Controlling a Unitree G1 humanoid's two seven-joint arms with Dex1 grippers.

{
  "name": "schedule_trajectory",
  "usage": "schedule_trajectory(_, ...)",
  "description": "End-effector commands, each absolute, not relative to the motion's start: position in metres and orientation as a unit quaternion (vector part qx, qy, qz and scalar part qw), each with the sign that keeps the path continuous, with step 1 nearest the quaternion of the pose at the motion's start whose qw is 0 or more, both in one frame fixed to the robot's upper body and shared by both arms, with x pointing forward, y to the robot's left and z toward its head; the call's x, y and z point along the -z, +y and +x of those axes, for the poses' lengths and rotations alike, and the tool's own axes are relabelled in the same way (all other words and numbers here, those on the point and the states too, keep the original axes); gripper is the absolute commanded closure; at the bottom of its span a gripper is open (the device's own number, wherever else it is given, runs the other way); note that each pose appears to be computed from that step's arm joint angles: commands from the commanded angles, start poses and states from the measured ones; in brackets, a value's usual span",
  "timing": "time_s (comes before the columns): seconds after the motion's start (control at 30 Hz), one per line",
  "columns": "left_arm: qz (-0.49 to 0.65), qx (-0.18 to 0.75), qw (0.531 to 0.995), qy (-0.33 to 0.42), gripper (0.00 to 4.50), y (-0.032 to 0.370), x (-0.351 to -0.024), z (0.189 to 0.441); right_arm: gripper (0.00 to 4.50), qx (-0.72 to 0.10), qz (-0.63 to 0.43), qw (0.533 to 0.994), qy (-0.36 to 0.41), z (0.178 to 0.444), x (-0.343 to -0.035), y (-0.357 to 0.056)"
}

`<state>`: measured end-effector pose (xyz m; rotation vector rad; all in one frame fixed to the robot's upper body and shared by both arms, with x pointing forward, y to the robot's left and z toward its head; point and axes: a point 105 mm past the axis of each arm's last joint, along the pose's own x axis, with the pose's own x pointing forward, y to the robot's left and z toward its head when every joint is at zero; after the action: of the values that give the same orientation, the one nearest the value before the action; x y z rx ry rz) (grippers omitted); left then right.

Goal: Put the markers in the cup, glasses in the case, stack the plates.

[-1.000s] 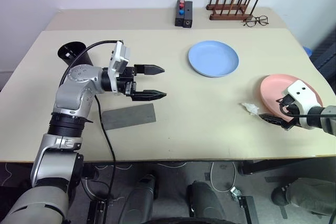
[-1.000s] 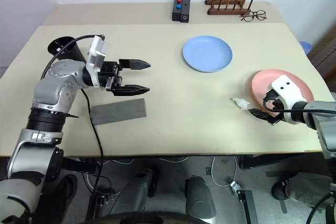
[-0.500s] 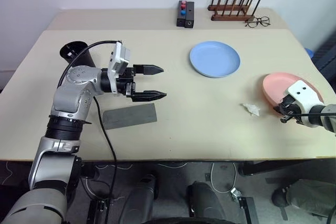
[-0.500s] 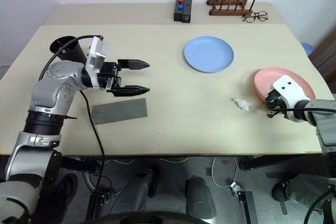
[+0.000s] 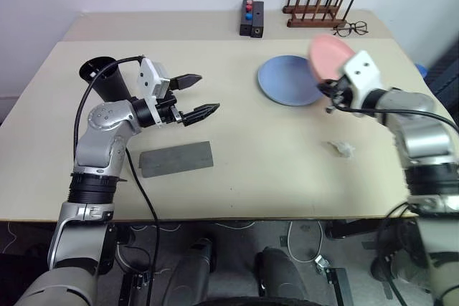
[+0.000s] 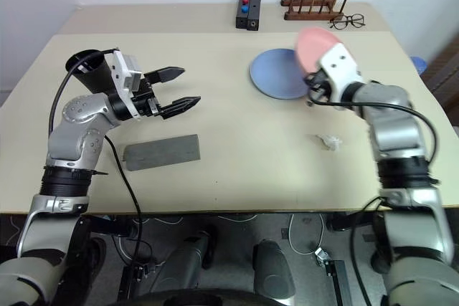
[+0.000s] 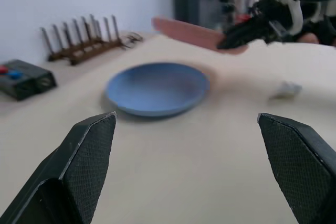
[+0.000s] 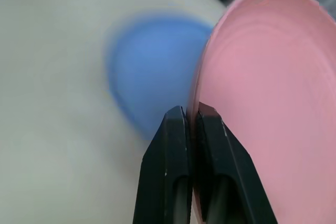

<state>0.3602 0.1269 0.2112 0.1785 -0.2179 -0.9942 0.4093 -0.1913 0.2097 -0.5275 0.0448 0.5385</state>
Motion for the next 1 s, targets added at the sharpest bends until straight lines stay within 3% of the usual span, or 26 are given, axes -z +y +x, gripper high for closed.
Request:
schedule_trajectory(0.03, 0.081, 0.449, 0.88, -0.131, 0.0, 0.131, -0.221, 0.358, 4.44, -0.267, -0.277, 0.923, -0.008, 0.423, -0.22, -0.17)
schedule_trajectory(0.27, 0.054, 0.437, 0.889, -0.127, 0.0, 0.128, -0.218, 0.35, 4.44, -0.3, -0.292, 0.908, 0.017, 0.431, -0.193, -0.151)
schedule_trajectory(0.37, 0.043, 0.443, 0.888, -0.118, 0.0, 0.123, -0.214, 0.345, 4.44, -0.334, -0.247, 0.909, 0.026, 0.427, -0.189, -0.143)
schedule_trajectory(0.47, 0.041, 0.448, 0.886, -0.113, 0.0, 0.12, -0.212, 0.341, 3.52, -0.335, -0.234, 0.912, 0.03, 0.429, -0.19, -0.142)
schedule_trajectory(0.7, 0.034, 0.463, 0.879, -0.11, 0.0, 0.115, -0.212, 0.34, 0.05, -0.315, -0.2, 0.928, -0.014, 0.431, -0.218, -0.145)
schedule_trajectory(0.83, 0.018, 0.512, 0.854, -0.093, 0.0, 0.113, -0.212, 0.326, 0.05, -0.341, -0.101, 0.935, 0.0, 0.417, -0.229, -0.159)
schedule_trajectory(1.0, 0.008, 0.586, 0.81, -0.031, 0.0, 0.125, -0.205, 0.303, 0.05, -0.395, -0.094, 0.908, 0.106, 0.367, -0.202, -0.196)
